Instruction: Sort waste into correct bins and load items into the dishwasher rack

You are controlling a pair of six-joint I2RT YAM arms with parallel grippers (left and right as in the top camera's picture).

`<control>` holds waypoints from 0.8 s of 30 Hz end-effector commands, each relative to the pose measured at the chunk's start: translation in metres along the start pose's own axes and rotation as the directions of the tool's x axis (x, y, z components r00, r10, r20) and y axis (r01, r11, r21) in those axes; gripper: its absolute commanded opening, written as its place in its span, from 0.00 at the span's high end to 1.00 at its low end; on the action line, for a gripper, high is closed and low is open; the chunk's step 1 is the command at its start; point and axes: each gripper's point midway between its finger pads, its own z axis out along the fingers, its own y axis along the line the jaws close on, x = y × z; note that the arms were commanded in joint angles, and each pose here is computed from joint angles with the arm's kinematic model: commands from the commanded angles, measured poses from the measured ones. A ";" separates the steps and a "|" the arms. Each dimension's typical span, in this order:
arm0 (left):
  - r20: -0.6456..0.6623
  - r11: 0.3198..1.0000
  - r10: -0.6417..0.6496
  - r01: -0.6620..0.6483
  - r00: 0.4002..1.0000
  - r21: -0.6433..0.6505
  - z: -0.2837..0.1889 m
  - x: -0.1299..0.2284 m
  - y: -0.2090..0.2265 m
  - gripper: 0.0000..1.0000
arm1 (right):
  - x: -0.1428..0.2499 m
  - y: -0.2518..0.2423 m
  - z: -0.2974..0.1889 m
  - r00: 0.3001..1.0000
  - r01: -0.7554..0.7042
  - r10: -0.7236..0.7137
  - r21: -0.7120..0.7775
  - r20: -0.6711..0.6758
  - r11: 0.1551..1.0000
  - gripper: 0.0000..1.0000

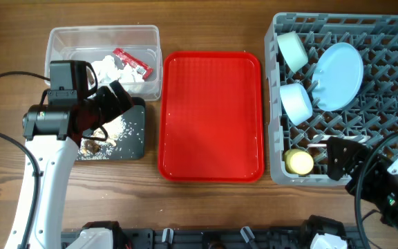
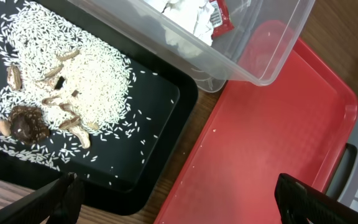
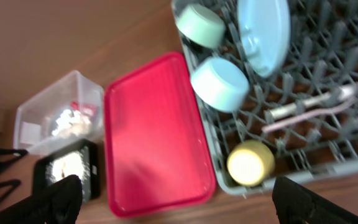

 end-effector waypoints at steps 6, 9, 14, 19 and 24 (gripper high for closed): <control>0.014 1.000 0.008 -0.008 1.000 0.015 -0.004 -0.005 -0.003 0.00 | -0.013 0.015 -0.001 0.942 0.332 -0.328 -0.055 0.073 0.942 0.00; 0.014 1.000 0.008 -0.008 1.000 0.015 -0.004 -0.005 -0.003 0.00 | -0.025 0.034 0.002 0.868 0.486 -0.463 -0.124 0.179 0.865 0.00; 0.014 1.000 0.008 -0.008 1.000 0.015 -0.004 -0.005 -0.003 0.00 | -0.017 0.051 0.014 0.807 0.570 -0.495 -0.205 0.324 0.796 0.00; 0.014 1.000 0.008 -0.008 1.000 0.015 -0.004 -0.005 -0.003 0.00 | -0.009 0.057 0.037 0.750 0.604 -0.444 -0.235 0.491 0.761 0.00; 0.014 1.000 0.008 -0.008 1.000 0.015 -0.004 -0.005 -0.003 0.00 | 0.009 0.033 0.086 0.787 0.491 -0.303 -0.249 0.538 0.835 0.00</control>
